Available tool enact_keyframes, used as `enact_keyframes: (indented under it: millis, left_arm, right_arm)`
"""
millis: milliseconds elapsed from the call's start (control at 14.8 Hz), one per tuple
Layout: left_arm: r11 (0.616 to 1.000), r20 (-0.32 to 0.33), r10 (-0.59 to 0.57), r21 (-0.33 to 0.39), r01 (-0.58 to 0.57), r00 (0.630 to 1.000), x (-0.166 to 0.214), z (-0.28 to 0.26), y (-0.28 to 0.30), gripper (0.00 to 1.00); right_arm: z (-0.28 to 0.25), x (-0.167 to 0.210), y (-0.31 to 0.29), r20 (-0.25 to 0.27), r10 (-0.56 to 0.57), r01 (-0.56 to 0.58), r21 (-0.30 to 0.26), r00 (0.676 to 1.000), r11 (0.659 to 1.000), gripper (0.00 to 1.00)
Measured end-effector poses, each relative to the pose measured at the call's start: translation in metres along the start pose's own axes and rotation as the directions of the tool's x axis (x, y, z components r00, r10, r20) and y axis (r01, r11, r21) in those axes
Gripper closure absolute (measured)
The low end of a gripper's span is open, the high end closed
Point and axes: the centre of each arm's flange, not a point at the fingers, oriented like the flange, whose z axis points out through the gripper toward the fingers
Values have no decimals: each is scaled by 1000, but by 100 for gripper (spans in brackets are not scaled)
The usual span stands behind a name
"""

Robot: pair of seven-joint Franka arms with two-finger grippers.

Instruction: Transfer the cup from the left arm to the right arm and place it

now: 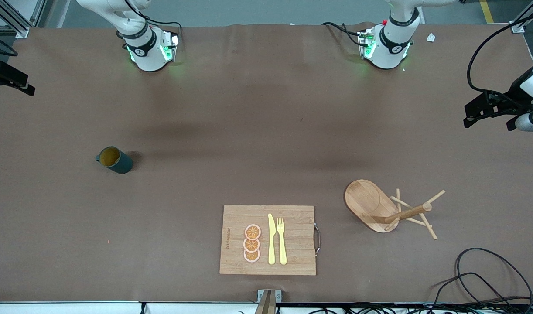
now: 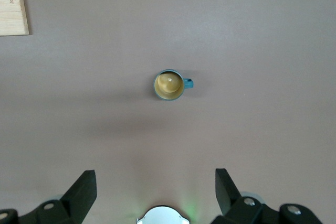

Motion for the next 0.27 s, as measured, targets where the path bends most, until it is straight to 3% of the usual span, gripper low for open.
enact_keyframes:
  millis: [270]
  left_arm:
    - [1000,0,0,0,0,1000,0,0,0,0]
  right_arm:
    - [-1,-1,0,-3,-10,10,0,1000,1000,0]
